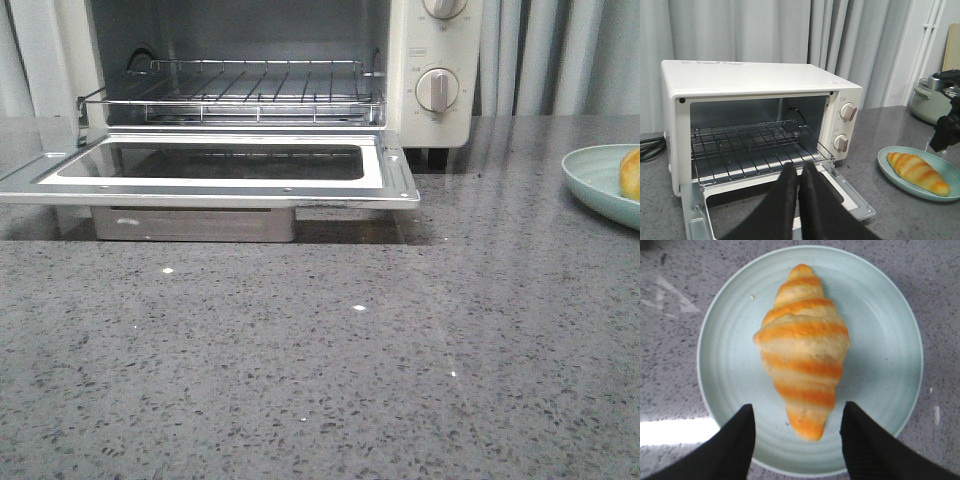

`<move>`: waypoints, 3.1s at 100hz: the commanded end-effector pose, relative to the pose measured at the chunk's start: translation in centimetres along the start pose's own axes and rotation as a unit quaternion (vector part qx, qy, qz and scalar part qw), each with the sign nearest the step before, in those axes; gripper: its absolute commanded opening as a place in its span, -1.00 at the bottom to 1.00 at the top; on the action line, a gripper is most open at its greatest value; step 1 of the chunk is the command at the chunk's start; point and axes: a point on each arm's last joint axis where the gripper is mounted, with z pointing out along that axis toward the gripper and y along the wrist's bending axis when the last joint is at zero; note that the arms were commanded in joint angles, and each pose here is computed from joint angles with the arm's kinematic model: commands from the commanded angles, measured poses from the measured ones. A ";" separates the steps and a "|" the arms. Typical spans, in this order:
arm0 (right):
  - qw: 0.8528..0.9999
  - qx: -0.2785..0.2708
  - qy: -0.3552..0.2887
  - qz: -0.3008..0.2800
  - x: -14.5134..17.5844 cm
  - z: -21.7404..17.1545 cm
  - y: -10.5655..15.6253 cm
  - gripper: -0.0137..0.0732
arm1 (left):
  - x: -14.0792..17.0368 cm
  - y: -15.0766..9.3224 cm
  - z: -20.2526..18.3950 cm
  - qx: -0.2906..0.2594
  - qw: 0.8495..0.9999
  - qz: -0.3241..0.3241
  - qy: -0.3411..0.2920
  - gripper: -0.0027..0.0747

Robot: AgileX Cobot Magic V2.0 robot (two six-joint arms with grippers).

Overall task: Put bread in oven
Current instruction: 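Lower the right gripper over the bread roll and grasp it, then lift the bread roll with the right gripper toward the open oven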

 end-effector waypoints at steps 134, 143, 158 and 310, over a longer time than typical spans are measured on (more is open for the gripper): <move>0.997 0.058 0.036 -0.040 -2.8 6.7 0.0 -0.85 | -1.6 -0.2 -0.2 0.006 0.999 -0.003 -0.047 -0.99; 0.997 0.058 0.036 -0.040 -2.8 6.7 0.0 -0.85 | -1.7 -0.2 -0.2 0.006 0.999 -0.003 -0.050 -0.99; 0.997 0.056 0.028 -0.041 -2.7 6.0 0.0 -0.85 | -2.8 -0.4 -0.7 0.007 0.998 0.002 -0.062 -0.99; 0.909 -0.169 -0.142 -0.354 0.0 -11.6 17.6 -0.85 | -3.6 0.5 -5.3 -0.130 0.989 0.045 -0.060 -0.99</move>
